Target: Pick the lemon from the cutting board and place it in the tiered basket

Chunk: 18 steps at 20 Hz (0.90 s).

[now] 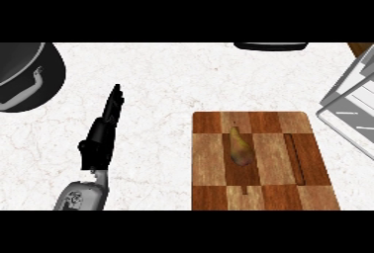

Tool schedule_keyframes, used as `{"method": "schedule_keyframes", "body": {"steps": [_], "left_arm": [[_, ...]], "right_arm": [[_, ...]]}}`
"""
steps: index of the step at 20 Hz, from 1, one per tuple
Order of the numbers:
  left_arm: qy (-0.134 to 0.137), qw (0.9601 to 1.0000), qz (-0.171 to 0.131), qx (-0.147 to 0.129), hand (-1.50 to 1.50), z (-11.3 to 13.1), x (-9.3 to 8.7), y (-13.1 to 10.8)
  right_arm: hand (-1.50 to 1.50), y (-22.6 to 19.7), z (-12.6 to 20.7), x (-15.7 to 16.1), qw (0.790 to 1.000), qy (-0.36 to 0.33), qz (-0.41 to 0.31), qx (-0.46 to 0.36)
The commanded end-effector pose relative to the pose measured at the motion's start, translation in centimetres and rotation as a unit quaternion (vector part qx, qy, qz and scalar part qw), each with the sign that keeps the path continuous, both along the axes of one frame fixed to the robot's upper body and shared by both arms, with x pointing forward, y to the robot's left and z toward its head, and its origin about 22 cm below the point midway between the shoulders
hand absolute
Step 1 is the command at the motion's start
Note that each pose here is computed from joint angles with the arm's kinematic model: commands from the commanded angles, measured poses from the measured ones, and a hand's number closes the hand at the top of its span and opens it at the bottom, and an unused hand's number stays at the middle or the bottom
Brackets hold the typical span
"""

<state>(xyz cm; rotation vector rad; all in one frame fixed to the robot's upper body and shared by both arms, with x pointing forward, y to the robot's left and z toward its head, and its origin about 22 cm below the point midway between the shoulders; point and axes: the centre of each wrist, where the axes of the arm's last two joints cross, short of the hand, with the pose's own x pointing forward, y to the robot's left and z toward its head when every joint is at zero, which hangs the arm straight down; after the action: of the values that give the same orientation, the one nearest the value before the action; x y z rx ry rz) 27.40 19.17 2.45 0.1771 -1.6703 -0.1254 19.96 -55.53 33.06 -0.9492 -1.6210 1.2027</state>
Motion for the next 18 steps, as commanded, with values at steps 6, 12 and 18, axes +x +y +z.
{"method": "schedule_keyframes", "body": {"steps": [6, 12, 18], "left_arm": [[-0.008, 0.9999, -0.014, -0.006, 0.0, -0.4, 0.5, 0.0], [0.0, 0.9998, -0.02, 0.006, 0.0, 0.5, -0.1, -0.6], [-0.007, 0.9999, -0.011, -0.005, 0.0, 0.3, 0.6, 0.4]], "right_arm": [[1.5, 1.9, -1.4, 4.8, 1.0, 0.001, -0.004, -0.004], [1.5, 1.6, -3.7, 7.4, 0.999, -0.002, -0.004, -0.033], [-1.5, 0.1, -7.4, 8.6, 0.99, 0.091, -0.053, 0.093]]}}
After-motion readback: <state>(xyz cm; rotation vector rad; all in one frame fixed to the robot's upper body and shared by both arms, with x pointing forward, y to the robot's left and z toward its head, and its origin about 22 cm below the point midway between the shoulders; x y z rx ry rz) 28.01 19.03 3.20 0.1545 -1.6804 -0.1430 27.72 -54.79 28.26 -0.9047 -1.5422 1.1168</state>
